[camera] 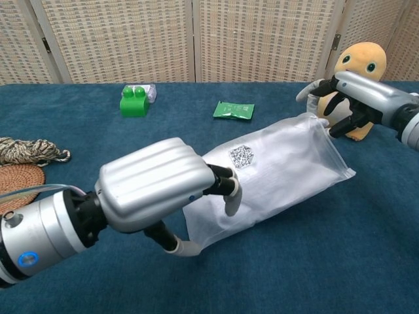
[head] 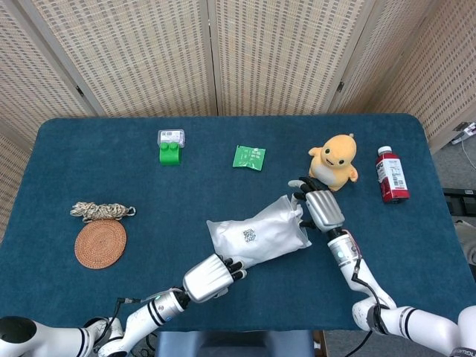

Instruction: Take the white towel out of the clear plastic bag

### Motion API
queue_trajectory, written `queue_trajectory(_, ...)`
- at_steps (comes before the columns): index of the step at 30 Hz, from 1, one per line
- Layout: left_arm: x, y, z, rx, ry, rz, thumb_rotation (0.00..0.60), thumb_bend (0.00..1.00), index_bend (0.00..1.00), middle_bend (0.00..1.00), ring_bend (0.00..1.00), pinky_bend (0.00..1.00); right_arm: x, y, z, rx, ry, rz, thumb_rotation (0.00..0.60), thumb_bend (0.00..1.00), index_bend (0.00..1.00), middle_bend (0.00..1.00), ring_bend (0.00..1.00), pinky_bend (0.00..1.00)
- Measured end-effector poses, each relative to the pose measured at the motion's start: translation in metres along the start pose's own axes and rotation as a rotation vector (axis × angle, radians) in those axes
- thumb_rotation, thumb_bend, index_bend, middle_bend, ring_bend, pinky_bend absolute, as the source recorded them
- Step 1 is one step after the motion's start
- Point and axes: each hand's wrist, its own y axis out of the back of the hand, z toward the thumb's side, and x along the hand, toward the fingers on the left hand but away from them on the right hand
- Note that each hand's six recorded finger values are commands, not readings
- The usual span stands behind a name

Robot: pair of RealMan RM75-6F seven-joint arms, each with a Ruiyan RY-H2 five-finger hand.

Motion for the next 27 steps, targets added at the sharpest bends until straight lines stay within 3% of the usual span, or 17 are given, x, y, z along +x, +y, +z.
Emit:
queue_trajectory(11, 0.003, -0.017, -0.006, 0.078, 0.04, -0.074, 0.6, 0.04, 0.42, 0.4, 0.61, 0.84, -0.001, 0.002, -0.001, -0.005, -0.003, -0.006, 0.6, 0.57, 0.73, 0.23, 0.1, 0.33)
queue_trajectory(27, 0.008, -0.023, -0.01, 0.114, 0.053, -0.075, 0.6, 0.04, 0.41, 0.39, 0.55, 0.83, -0.003, 0.003, -0.004, -0.028, -0.016, -0.005, 0.6, 0.57, 0.73, 0.23, 0.1, 0.33)
